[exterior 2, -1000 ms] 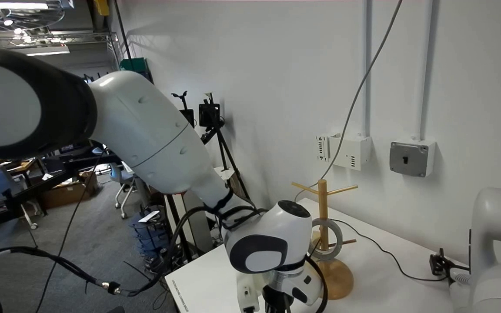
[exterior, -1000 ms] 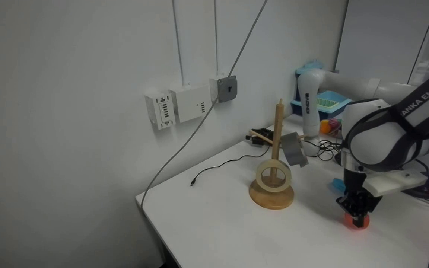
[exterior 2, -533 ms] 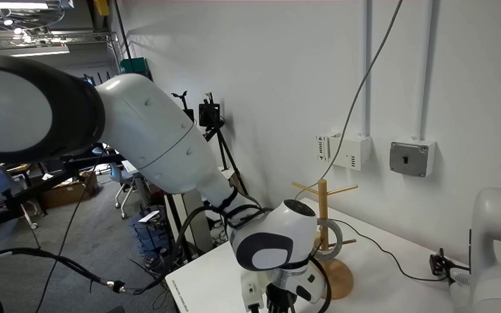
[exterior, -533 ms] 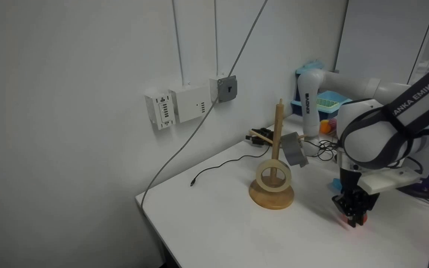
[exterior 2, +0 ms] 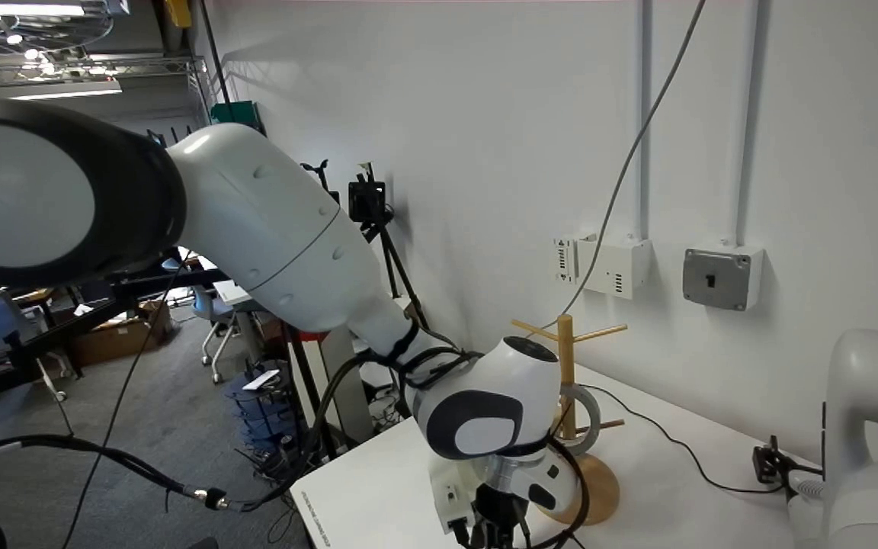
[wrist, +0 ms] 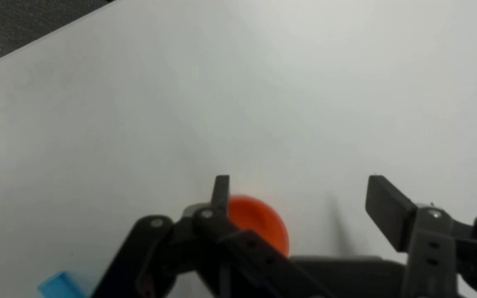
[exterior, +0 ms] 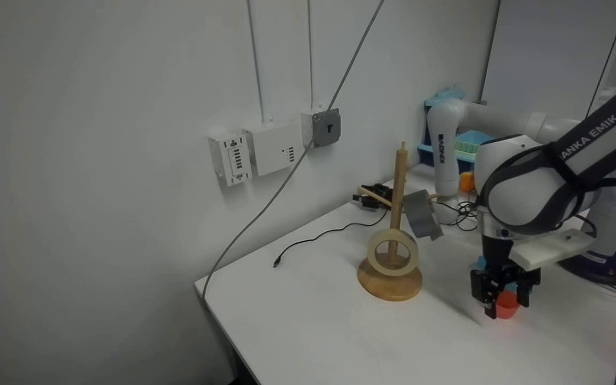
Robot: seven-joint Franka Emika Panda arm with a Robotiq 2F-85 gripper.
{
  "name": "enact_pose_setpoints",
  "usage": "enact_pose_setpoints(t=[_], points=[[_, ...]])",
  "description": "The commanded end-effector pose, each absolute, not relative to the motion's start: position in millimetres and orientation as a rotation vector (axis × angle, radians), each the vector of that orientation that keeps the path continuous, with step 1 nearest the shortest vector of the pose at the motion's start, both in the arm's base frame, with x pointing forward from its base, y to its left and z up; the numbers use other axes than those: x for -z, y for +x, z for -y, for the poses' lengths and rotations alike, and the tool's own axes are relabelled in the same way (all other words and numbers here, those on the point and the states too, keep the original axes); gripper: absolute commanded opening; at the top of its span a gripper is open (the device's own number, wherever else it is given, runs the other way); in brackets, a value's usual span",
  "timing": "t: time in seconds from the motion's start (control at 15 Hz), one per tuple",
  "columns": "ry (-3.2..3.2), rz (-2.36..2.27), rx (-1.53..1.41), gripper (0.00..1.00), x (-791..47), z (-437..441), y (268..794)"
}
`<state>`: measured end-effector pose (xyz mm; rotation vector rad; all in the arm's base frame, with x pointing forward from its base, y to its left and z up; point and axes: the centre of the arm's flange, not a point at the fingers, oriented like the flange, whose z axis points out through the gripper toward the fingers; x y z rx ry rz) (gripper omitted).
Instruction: Get the orange cup from the wooden stand and put it on the table, then get the grey masking tape and place it around the orange cup
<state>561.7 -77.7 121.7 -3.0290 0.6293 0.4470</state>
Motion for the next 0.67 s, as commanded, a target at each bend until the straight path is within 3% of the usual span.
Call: enact_pose_setpoints(t=[0.0,0.6], points=[[-3.096,-0.515,-0.427,1.00,-142,77,574],[-3.218,-0.266,-0.260,1.00,-216,37,590]])
